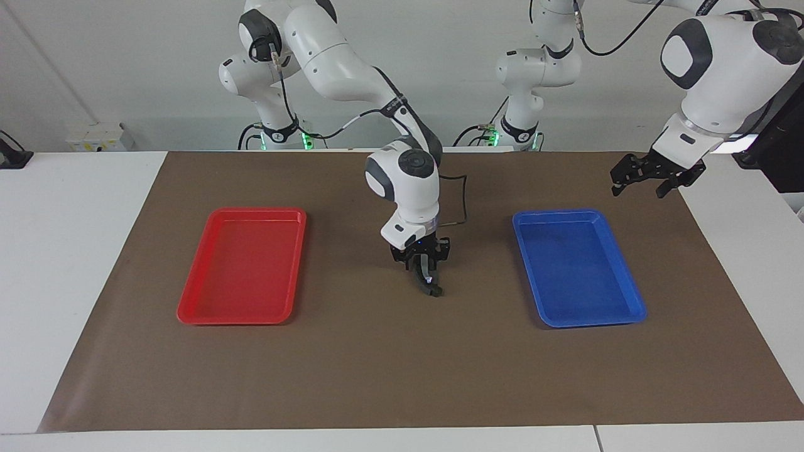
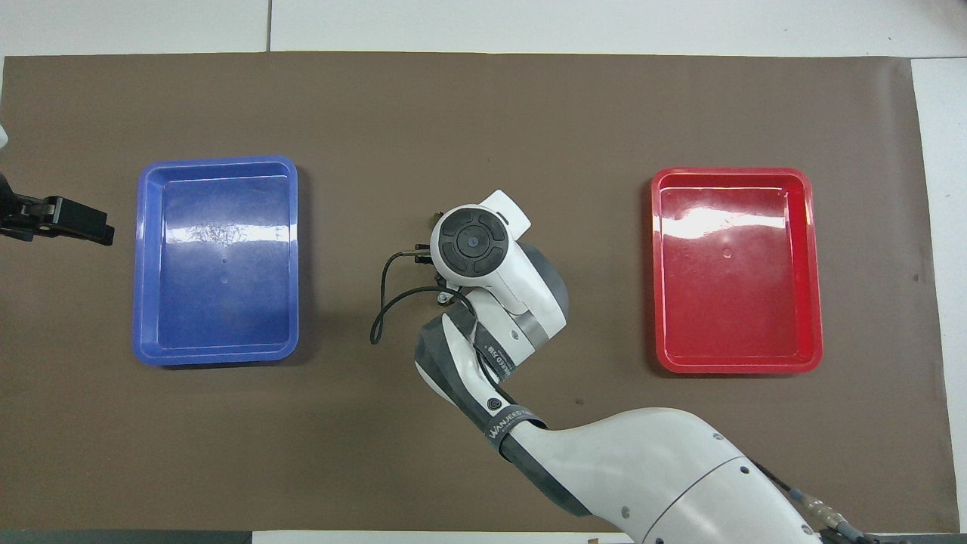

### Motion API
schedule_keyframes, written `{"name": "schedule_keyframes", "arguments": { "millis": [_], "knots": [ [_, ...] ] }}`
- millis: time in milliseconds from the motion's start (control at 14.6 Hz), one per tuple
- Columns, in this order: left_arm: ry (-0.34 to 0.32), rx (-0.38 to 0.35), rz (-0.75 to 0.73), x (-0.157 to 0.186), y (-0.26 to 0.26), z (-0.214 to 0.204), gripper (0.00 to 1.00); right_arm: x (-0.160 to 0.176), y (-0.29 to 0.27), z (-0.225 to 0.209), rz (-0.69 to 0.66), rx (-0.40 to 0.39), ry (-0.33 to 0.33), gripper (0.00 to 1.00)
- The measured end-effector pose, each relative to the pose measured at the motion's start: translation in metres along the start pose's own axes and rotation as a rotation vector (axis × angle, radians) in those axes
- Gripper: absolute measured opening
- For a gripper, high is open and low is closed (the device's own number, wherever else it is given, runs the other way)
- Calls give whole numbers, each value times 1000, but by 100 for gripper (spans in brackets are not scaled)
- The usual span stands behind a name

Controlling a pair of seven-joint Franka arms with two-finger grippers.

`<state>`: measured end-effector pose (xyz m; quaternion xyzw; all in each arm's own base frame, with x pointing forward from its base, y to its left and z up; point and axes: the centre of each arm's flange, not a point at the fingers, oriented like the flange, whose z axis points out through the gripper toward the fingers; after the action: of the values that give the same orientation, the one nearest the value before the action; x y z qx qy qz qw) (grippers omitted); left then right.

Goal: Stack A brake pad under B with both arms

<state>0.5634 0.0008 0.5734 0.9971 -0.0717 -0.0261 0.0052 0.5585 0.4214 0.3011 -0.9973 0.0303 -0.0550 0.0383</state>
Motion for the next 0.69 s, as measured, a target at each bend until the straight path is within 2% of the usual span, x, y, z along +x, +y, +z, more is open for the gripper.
{"name": "schedule_keyframes", "arguments": {
  "millis": [69, 274, 549, 686],
  "knots": [
    [0, 0, 0, 0, 0, 0, 100, 2, 1, -3, 2, 3, 4, 99],
    [0, 0, 0, 0, 0, 0, 100, 22, 18, -31, 34, 5, 33, 100],
    [0, 0, 0, 0, 0, 0, 100, 80, 114, -116, 142, -31, 76, 100],
    [0, 0, 0, 0, 0, 0, 100, 93, 166, -156, 151, -59, 52, 100]
  ]
}}
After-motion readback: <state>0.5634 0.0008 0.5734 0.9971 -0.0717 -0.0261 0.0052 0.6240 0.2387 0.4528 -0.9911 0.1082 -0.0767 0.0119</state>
